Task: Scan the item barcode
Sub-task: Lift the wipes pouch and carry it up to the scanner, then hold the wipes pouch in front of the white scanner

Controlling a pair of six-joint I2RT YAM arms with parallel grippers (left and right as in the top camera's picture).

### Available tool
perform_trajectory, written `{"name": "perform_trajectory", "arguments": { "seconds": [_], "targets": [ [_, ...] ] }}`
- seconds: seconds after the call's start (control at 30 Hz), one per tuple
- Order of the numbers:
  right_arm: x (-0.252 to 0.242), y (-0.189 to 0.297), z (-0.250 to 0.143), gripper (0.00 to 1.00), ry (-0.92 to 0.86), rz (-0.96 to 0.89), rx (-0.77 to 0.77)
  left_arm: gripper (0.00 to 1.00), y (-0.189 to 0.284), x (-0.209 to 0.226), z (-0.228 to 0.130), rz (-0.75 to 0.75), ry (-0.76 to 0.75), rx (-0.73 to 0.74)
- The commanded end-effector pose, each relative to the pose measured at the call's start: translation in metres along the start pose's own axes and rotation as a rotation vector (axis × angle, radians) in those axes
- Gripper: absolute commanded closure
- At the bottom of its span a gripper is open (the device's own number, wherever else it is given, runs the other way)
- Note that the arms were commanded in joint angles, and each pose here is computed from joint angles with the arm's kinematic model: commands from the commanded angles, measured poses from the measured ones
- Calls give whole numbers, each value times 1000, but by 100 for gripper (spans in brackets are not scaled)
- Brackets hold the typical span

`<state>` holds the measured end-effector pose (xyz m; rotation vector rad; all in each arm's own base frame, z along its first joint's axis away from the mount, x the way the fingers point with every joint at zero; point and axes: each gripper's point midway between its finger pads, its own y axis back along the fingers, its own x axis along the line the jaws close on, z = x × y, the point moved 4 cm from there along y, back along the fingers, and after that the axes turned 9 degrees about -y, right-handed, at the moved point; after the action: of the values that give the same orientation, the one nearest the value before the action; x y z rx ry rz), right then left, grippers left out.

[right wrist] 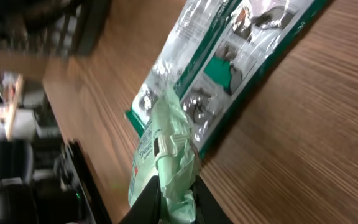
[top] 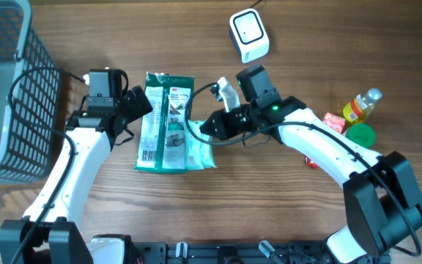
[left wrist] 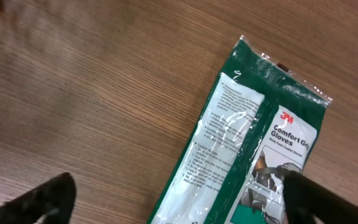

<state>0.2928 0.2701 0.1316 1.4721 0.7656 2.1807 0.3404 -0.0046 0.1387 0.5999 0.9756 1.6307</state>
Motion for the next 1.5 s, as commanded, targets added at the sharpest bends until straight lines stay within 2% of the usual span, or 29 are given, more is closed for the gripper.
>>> {"name": "perform_trajectory", "arguments": {
  "seconds": [0.0, 0.1, 0.2, 0.4, 0.5, 0.63, 0.9, 1.17, 1.47],
  "targets": [
    [10, 6, -2, 96, 198, 43, 7, 0, -1, 2, 5, 17, 3, -11],
    [10, 8, 0, 96, 194, 35, 7, 0, -1, 2, 5, 17, 3, -11],
    [14, 28, 16, 96, 155, -90, 14, 0, -1, 2, 5, 17, 3, -11],
    [55, 104, 40, 96, 421, -349, 90, 0, -1, 2, 5, 17, 3, -11],
    [68, 141, 52, 96, 535, -498, 76, 0, -1, 2, 5, 17, 3, -11],
    [70, 163, 70, 96, 642, -634, 28, 0, -1, 2, 5, 17, 3, -11],
    [53, 160, 105, 96, 817, -799, -1, 0, -1, 2, 5, 17, 3, -11],
    [5, 129, 159, 96, 967, -1035, 29, 0, -1, 2, 5, 17, 3, -11],
    [-38, 92, 224, 96, 1063, -1273, -87, 0, -1, 2, 5, 17, 3, -11]
  ]
}}
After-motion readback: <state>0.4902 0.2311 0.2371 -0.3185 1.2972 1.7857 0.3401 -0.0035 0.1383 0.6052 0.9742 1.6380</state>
